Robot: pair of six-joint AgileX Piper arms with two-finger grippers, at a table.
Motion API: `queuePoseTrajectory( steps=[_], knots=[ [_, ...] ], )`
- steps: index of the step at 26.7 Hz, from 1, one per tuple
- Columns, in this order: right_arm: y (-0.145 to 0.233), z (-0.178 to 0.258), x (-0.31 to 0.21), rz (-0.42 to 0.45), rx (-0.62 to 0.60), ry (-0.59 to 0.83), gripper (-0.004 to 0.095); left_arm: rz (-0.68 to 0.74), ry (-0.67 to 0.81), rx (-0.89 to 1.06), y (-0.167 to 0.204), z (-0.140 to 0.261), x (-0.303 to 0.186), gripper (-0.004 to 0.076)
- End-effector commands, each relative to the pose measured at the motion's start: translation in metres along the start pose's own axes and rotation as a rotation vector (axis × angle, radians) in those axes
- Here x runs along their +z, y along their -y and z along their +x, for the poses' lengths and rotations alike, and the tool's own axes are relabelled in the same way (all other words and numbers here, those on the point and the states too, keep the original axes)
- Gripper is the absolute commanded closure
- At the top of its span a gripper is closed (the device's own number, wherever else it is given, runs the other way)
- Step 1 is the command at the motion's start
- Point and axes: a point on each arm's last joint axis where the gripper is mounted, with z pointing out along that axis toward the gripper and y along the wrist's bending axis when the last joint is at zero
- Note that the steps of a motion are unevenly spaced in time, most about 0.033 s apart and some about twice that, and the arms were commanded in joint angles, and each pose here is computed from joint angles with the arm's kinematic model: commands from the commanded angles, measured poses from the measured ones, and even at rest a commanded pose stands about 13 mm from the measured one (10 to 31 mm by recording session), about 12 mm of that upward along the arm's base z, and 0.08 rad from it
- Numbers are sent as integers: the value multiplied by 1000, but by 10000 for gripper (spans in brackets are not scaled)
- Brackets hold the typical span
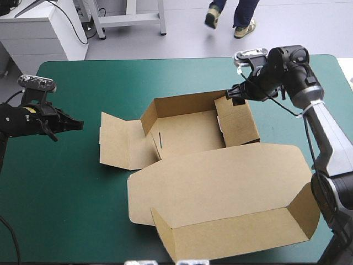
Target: Fold the box
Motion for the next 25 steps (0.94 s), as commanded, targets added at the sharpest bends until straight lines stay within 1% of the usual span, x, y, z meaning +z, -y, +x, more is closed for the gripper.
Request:
queuePoseTrajectory(
  steps=[1, 4, 7, 9, 12, 13, 15, 16, 17, 18, 19, 20, 25],
  knots=[
    [6, 20, -3, 5, 12, -52, 234, -12, 105, -9, 3, -10, -16, 733],
    [11, 32, 19, -1, 32, -96, 238, -4, 108, -15, 3, -11, -16, 733],
    [12, 35, 31, 4, 36, -69, 238, 10, 114, -25, 4, -11, -16, 733],
    [12, 35, 34, -2, 41, -68, 270, 13, 115, -28, 5, -11, -16, 733],
    [12, 34, 35, -8, 45, -63, 430, 14, 114, -28, 5, -11, -16, 733],
    [12, 34, 36, -8, 45, -65, 520, 20, 112, -30, 5, -11, -16, 733],
    [12, 34, 39, -9, 46, -71, 634, 26, 110, -34, 6, -11, -16, 733],
    [12, 34, 40, -9, 46, -74, 709, 33, 111, -38, 6, -11, -16, 733],
    [12, 34, 42, -9, 46, -79, 753, 36, 112, -41, 7, -11, -17, 733],
    [13, 35, 46, -9, 47, -88, 850, 48, 115, -48, 8, -11, -17, 733],
    [13, 35, 48, -11, 49, -93, 892, 51, 117, -51, 8, -11, -17, 733],
    [13, 35, 49, -11, 49, -95, 922, 53, 117, -52, 8, -11, -17, 733],
    [13, 35, 54, -10, 49, -109, 928, 61, 106, -53, 9, -11, -17, 733]
  ],
)
